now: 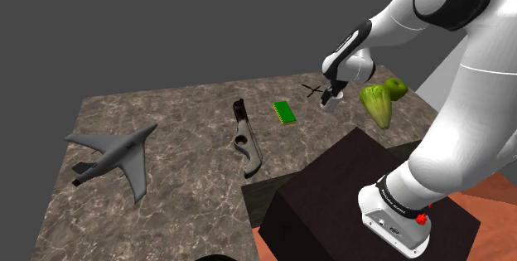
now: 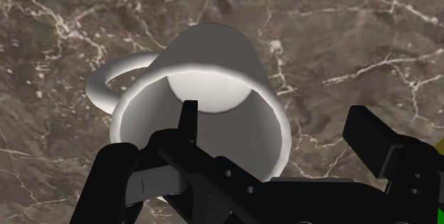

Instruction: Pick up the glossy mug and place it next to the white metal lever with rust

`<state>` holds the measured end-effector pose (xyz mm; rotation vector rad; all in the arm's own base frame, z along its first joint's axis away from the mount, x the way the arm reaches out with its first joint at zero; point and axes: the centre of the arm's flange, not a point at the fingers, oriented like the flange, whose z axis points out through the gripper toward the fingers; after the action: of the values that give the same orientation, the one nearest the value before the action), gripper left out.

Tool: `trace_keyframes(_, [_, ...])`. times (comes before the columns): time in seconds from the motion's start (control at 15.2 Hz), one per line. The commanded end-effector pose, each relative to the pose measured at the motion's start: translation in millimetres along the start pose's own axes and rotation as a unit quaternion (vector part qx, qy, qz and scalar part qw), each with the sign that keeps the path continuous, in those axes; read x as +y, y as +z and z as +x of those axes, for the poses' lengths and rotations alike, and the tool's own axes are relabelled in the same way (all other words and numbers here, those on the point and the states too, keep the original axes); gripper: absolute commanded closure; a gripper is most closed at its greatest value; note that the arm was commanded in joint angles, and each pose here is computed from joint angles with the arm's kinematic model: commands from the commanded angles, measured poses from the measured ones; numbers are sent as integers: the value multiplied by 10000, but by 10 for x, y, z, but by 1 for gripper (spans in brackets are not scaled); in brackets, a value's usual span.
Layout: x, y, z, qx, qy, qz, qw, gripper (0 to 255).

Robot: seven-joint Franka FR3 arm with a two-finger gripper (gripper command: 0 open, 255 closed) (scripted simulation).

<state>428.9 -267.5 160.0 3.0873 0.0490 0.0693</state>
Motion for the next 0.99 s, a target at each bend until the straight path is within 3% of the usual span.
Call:
trace_keyframes(0.0, [4,29,0,4,0,-2,10000,0])
trace_keyframes(0.4, [4,29,0,4,0,-2,10000,0])
trace_keyframes(0.46, [4,29,0,4,0,-2,10000,255])
trace_keyframes(0.92, [4,29,1,4,0,-2,10000,255])
